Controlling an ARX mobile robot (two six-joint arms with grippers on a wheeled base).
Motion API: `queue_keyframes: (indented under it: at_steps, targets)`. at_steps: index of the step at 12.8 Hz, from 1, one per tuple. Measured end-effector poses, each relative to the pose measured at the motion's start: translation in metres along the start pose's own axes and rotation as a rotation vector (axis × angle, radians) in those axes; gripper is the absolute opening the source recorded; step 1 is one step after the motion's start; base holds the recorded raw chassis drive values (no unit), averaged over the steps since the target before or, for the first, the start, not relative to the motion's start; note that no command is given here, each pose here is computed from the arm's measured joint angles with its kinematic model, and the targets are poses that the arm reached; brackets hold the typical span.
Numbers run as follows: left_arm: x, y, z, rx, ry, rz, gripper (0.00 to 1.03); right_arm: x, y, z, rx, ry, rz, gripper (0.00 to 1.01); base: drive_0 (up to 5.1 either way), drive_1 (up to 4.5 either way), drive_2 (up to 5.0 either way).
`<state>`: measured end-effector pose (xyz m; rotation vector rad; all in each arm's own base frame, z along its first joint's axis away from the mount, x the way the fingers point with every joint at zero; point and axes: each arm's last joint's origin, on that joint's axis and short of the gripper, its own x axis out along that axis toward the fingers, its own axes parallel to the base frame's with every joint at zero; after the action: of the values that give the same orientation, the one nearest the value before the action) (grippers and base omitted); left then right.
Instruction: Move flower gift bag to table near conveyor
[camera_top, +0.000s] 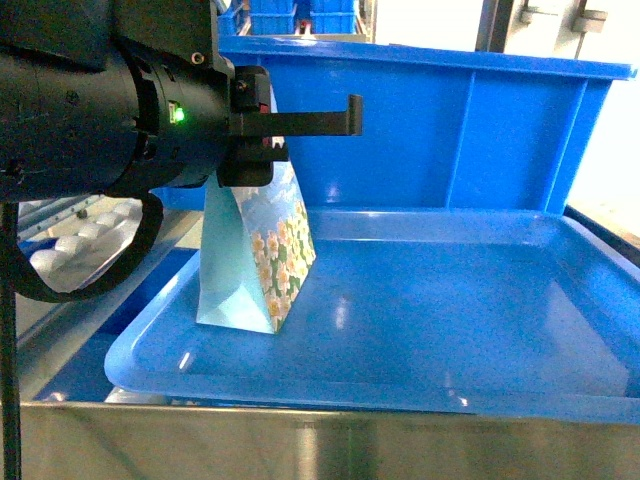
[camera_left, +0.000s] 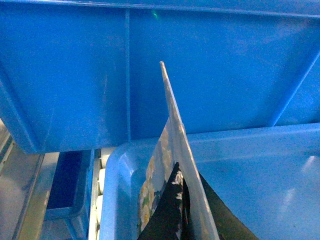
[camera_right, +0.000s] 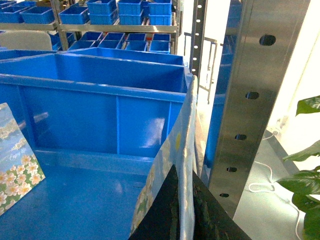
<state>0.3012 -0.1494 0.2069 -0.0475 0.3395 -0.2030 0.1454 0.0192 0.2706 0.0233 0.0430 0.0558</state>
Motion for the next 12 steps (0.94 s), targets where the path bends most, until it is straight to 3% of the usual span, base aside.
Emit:
queue_keyframes:
  at_steps: [3, 6, 10, 12]
  targets:
    - [-0.014, 0.006, 0.000, 0.031, -0.064, 0.033, 0.02, 0.000, 0.000, 0.000, 0.000, 0.000, 0.000, 0.03, 0.0, 0.00, 0.0]
    - [-0.030, 0.016, 0.014, 0.045, -0.162, 0.050, 0.02, 0.000, 0.000, 0.000, 0.000, 0.000, 0.000, 0.03, 0.0, 0.00, 0.0]
    - [-0.066, 0.038, 0.038, 0.054, -0.298, 0.098, 0.02, 0.000, 0.000, 0.000, 0.000, 0.000, 0.000, 0.03, 0.0, 0.00, 0.0]
    - [-0.090, 0.058, 0.037, 0.042, -0.322, 0.151, 0.02, 0.000, 0.000, 0.000, 0.000, 0.000, 0.000, 0.03, 0.0, 0.00, 0.0]
